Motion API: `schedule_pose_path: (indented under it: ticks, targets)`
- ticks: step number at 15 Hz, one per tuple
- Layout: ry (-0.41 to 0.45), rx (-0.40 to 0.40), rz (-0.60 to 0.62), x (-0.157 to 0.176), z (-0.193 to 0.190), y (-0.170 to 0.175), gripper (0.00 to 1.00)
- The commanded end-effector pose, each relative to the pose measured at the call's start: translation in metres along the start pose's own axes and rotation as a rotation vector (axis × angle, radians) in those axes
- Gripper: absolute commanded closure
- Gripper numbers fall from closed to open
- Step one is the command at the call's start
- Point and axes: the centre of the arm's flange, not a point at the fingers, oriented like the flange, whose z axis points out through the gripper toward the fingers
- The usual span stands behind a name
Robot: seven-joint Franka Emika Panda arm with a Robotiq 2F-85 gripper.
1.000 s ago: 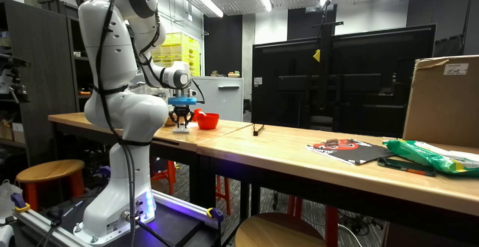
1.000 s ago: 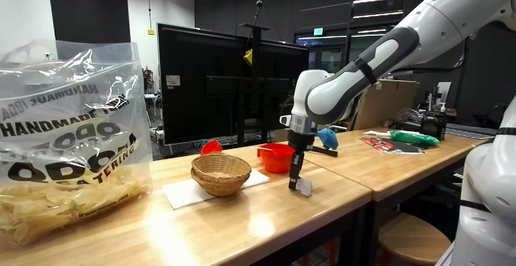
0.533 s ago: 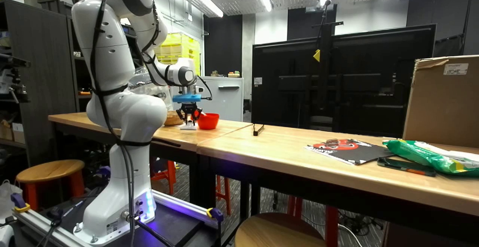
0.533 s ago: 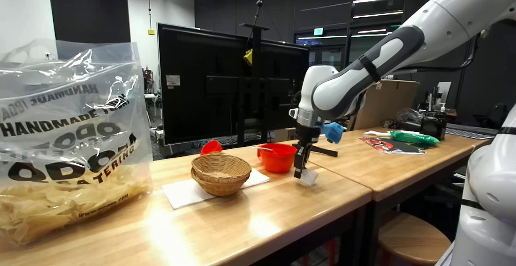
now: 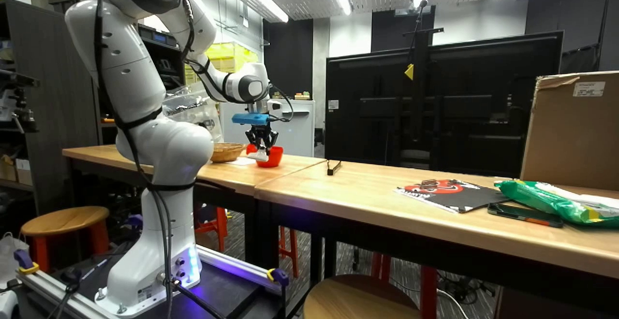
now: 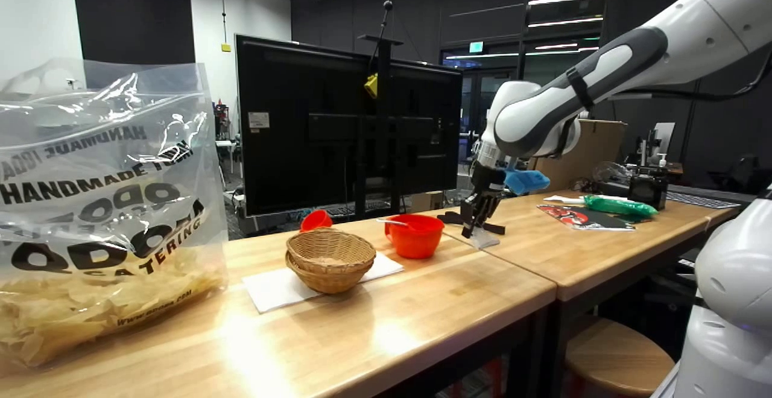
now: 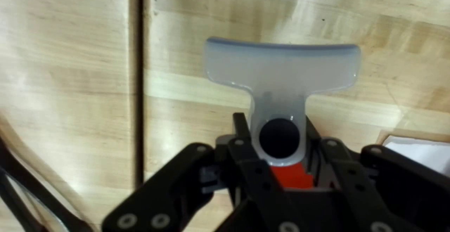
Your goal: Move the white clip to the right
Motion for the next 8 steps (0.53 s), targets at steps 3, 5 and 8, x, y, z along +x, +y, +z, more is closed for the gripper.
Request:
schedule_pose_path:
  ticks: [3, 5, 8]
  targets:
    - [0.068, 0.062, 0.298, -0.017, -0.016, 0.045, 0.90]
    - [0.085, 0.081, 0.401, -0.016, -0.017, 0.055, 0.90]
    - [0.120, 0.102, 0.553, -0.017, -0.020, 0.067, 0.90]
